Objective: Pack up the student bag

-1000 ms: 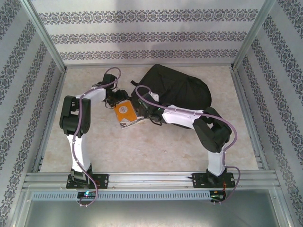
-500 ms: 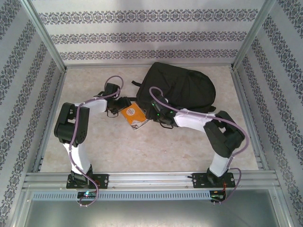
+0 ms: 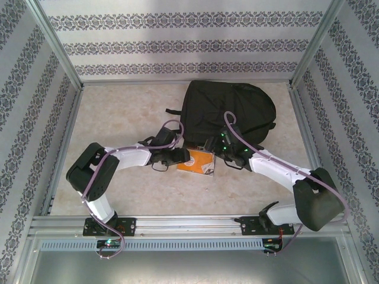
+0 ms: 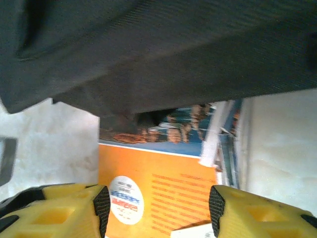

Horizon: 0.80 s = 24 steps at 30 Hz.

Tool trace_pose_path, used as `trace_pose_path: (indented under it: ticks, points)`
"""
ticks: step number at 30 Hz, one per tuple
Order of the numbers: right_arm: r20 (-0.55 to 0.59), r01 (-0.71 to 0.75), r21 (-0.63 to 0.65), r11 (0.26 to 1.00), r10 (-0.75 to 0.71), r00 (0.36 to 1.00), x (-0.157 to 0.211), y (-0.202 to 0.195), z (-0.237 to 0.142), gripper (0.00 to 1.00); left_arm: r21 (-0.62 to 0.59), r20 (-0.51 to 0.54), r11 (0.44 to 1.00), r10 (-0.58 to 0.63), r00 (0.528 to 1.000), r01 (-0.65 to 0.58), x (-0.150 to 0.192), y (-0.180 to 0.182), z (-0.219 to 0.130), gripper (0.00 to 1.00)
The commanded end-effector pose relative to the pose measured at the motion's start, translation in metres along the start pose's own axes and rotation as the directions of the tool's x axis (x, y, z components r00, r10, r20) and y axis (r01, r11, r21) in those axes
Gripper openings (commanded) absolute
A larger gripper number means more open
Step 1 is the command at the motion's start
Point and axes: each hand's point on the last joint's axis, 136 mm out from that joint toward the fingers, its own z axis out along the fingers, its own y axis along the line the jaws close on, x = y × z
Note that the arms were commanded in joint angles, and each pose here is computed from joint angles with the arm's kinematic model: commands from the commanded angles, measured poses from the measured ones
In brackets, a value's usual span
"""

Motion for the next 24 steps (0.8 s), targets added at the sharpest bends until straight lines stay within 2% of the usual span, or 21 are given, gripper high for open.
trace_pose_path:
  ticks: [1,9,16,20,23,24]
  points:
    - [-0.109,0.021,-0.006,1.000,-0.021,0.994,0.019,-0.012,-0.003,0.57,-0.040,-0.051,0.999,-0.002,0.999,0.000,0.021,0.006,-0.009,0.59]
    - [-0.173,0.002,0.049,0.999,0.007,0.985,0.033,-0.037,0.004,0.58,-0.036,-0.049,0.999,0.005,0.999,-0.007,0.009,0.004,0.013,0.59]
    - [-0.261,-0.021,0.014,1.000,0.024,0.965,0.055,-0.043,0.020,0.55,-0.020,-0.060,1.000,-0.005,0.998,0.004,0.013,0.007,0.023,0.55]
    - [-0.291,-0.039,0.003,0.999,0.038,0.956,0.061,-0.046,0.029,0.49,-0.019,-0.066,1.000,0.005,0.998,-0.007,0.016,0.006,0.025,0.53]
    - [-0.303,-0.064,-0.021,0.998,0.055,0.952,0.063,-0.043,0.032,0.42,-0.016,-0.079,1.000,0.015,0.997,-0.017,0.021,0.004,0.027,0.50]
    - [-0.302,-0.067,-0.023,0.997,0.057,0.952,0.061,-0.042,0.032,0.37,-0.016,-0.080,1.000,0.019,0.997,-0.021,0.022,0.003,0.028,0.49]
